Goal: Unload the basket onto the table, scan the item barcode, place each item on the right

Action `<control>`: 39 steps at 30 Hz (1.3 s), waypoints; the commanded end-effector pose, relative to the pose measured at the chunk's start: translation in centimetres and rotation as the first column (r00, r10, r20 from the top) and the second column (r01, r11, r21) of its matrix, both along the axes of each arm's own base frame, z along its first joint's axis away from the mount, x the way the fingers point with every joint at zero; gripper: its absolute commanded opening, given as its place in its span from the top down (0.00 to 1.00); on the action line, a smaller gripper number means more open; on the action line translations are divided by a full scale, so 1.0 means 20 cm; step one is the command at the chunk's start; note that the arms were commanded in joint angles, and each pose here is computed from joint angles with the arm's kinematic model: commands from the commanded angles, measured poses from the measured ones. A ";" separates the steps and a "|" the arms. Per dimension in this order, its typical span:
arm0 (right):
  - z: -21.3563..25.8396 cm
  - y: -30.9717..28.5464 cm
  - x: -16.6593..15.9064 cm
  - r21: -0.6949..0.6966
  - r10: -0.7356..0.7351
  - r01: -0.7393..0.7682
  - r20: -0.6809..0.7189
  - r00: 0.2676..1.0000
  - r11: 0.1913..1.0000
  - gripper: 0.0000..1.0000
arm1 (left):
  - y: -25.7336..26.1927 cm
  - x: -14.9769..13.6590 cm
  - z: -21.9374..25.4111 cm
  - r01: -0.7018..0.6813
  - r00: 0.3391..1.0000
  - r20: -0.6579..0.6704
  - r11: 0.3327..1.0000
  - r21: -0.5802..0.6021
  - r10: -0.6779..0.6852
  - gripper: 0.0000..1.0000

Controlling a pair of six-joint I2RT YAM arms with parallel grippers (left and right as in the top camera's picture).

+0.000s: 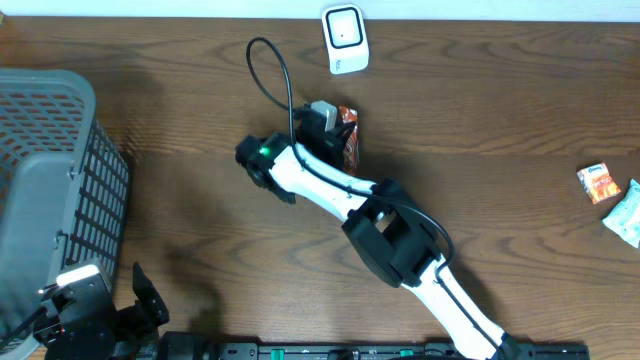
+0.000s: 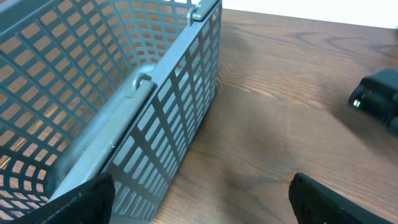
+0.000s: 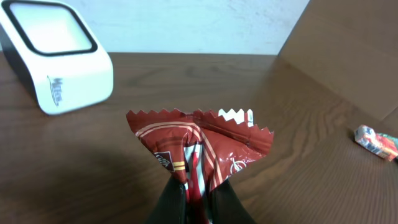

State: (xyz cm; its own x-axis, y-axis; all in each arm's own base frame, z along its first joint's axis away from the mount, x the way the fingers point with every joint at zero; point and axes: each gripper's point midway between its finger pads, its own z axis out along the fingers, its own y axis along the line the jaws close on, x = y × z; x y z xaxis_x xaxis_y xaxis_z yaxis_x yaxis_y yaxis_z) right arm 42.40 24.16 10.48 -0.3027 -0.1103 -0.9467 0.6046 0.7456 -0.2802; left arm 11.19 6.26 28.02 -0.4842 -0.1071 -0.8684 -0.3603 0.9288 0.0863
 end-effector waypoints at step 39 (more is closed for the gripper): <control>-0.28 0.43 -0.74 -0.072 0.251 -0.515 -0.811 0.529 0.854 0.01 | -0.01 0.00 0.00 0.006 1.000 0.006 1.000 -0.014 -0.006 0.10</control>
State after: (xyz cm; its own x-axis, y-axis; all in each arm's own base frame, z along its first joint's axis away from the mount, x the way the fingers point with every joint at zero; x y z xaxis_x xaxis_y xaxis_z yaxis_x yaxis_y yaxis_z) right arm 28.67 33.38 6.49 -0.7409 -0.4615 -0.4879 -0.0674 0.7739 -0.6297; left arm 11.32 6.01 28.06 -0.4820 -0.1086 -0.8694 -0.3485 0.9342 0.0765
